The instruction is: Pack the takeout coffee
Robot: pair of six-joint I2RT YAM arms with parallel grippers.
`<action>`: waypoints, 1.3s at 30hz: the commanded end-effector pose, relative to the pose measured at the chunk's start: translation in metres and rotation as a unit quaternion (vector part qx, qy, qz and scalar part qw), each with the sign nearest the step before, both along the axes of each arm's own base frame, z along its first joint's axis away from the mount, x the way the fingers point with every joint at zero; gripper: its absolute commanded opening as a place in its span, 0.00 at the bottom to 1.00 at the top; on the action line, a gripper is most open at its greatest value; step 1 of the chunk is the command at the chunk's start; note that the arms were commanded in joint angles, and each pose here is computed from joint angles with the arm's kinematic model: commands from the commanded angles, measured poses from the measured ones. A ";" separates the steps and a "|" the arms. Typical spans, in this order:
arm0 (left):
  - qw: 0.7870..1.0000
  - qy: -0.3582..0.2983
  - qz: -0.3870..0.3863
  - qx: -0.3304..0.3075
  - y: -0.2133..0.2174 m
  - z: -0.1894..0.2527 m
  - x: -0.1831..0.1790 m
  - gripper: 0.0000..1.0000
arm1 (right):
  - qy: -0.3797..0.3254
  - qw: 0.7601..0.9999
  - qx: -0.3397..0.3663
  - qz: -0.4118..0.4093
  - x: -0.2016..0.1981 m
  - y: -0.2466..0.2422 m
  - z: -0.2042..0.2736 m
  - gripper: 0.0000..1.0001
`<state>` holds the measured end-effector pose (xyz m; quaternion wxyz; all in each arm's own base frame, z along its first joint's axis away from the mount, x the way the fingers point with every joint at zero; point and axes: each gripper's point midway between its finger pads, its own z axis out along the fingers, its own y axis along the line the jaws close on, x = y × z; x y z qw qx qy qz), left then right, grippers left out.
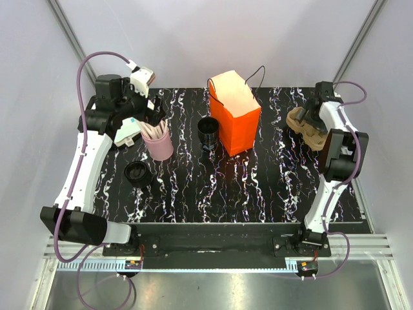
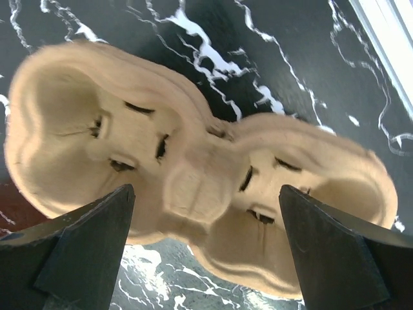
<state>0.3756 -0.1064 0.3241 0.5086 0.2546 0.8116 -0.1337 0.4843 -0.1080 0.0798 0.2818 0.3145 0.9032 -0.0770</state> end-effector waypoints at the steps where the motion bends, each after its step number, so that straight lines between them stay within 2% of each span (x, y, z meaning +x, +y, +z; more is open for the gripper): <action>1: 0.999 -0.038 -0.005 0.003 -0.001 0.015 0.001 0.99 | 0.004 0.999 -0.011 0.052 0.020 -0.003 0.010 1.00; 5: 0.999 -0.035 -0.003 0.005 0.000 0.012 0.001 0.99 | 0.039 0.995 -0.028 0.085 0.025 -0.008 0.002 1.00; 11: 1.000 -0.031 -0.001 0.004 0.000 0.009 0.001 0.99 | 0.042 0.990 -0.040 0.129 0.037 -0.010 0.001 1.00; 27: 1.000 -0.027 -0.003 -0.007 -0.004 0.006 0.001 0.99 | -0.053 0.961 -0.023 0.269 0.109 0.018 0.034 0.99; 30: 1.000 -0.029 -0.002 -0.008 -0.004 0.007 0.001 0.99 | -0.042 0.962 -0.049 0.264 0.110 0.012 0.038 1.00; 37: 1.000 -0.026 -0.002 -0.006 -0.003 0.004 0.000 0.99 | 0.009 0.967 -0.111 0.227 0.075 -0.013 0.048 0.98; 39: 1.000 -0.024 -0.007 -0.012 -0.006 0.004 -0.002 0.99 | 0.000 0.968 -0.120 0.221 0.068 -0.016 0.056 0.98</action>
